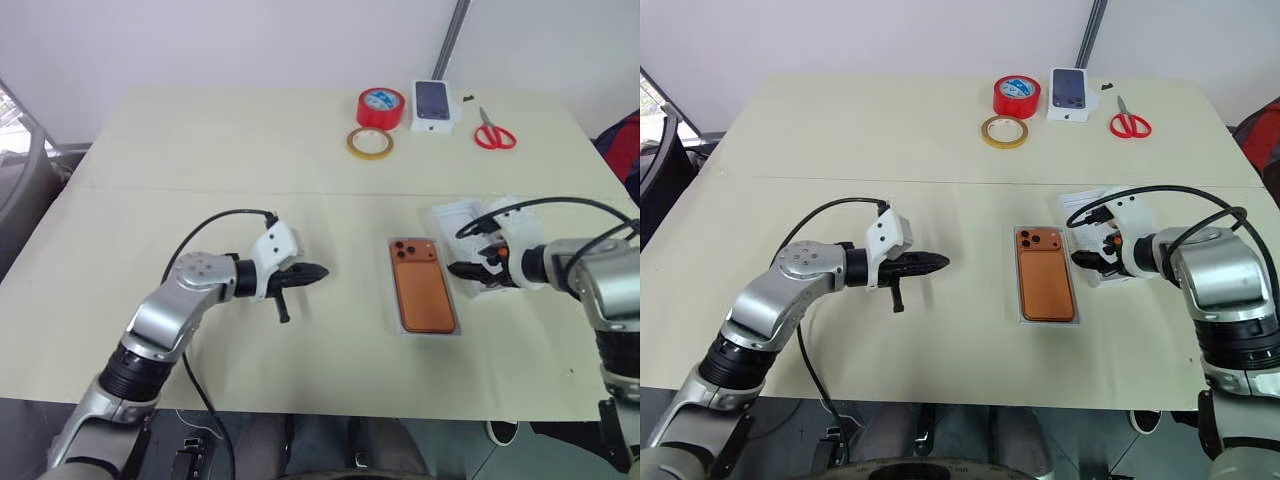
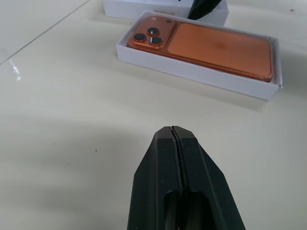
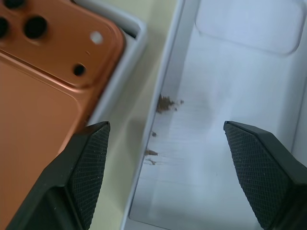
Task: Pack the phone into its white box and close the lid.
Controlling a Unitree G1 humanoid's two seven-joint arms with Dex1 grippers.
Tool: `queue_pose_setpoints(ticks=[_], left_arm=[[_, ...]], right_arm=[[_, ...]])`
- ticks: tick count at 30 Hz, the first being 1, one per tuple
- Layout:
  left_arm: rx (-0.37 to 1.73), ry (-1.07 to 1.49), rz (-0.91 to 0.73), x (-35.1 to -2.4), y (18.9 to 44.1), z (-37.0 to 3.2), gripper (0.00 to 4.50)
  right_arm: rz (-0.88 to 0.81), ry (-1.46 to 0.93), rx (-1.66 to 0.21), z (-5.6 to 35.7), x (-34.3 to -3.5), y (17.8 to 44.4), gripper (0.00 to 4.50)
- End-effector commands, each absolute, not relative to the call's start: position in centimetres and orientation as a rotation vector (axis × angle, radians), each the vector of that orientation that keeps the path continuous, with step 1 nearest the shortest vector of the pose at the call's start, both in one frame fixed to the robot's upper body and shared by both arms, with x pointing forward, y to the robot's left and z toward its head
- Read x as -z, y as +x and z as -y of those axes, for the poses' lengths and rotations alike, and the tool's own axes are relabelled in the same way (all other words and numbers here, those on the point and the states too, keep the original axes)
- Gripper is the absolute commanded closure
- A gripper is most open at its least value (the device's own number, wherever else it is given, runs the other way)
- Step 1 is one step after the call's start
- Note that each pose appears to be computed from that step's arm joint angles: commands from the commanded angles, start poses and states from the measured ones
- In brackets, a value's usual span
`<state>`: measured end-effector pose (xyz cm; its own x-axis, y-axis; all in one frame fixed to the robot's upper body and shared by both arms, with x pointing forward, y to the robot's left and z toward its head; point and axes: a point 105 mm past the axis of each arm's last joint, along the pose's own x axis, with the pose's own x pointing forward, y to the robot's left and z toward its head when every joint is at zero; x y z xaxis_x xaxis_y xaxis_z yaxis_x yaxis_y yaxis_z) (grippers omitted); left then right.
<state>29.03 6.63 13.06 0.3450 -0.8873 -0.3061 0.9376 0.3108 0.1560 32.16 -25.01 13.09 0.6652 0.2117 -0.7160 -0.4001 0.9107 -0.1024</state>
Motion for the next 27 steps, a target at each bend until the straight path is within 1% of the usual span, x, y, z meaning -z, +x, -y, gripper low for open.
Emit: queue_pose_setpoints(ticks=[1, 4, 7, 11, 13, 14, 17, 20, 22, 23, 25, 27], left_arm=[[1.254, 0.333, -0.1, -14.3, 28.0, -5.6, 4.5], [1.273, 0.328, -0.085, -14.5, 27.5, -5.5, 4.5], [1.295, 0.336, -0.068, -14.6, 27.0, -5.5, 4.5], [1.294, 0.351, -0.073, -14.2, 27.0, -5.7, 4.5], [1.292, 0.352, -0.072, -14.1, 27.0, -5.7, 4.5], [1.29, 0.352, -0.072, -14.0, 27.1, -5.7, 4.5], [1.266, 0.359, -0.075, -13.8, 27.2, -6.1, 4.5], [1.18, 0.346, -0.081, -13.7, 28.5, -7.4, 4.5], [1.118, 0.33, -0.083, -13.8, 29.4, -8.4, 4.5], [1.086, 0.323, -0.089, -13.8, 30.0, -9.0, 4.5], [1.041, 0.321, -0.096, -13.6, 30.7, -9.9, 4.5], [1.018, 0.323, -0.098, -13.6, 31.3, -10.4, 4.5]], right_arm=[[-0.732, -0.27, -0.349, 24.9, -14.1, 33.1, 0.55], [-0.74, -0.262, -0.337, 24.9, -13.9, 33.7, 0.55], [-0.757, -0.265, -0.32, 25.0, -13.7, 34.2, 1.29], [-0.771, -0.244, -0.324, 24.7, -13.9, 34.4, 3.23], [-0.768, -0.23, -0.322, 24.7, -14.2, 34.4, 4.39], [-0.764, -0.223, -0.317, 24.7, -14.4, 34.4, 4.46], [-0.722, -0.184, -0.304, 24.6, -15.9, 34.3, 4.46], [-0.628, -0.093, -0.361, 23.4, -19.2, 33.9, 4.46], [-0.583, -0.001, -0.46, 21.8, -21.0, 33.1, 4.46], [-0.55, 0.04, -0.549, 20.6, -21.9, 32.6, 4.46], [-0.498, 0.094, -0.702, 18.6, -23.2, 31.6, 4.46], [-0.479, 0.162, -0.832, 16.8, -23.7, 30.7, 4.46]])
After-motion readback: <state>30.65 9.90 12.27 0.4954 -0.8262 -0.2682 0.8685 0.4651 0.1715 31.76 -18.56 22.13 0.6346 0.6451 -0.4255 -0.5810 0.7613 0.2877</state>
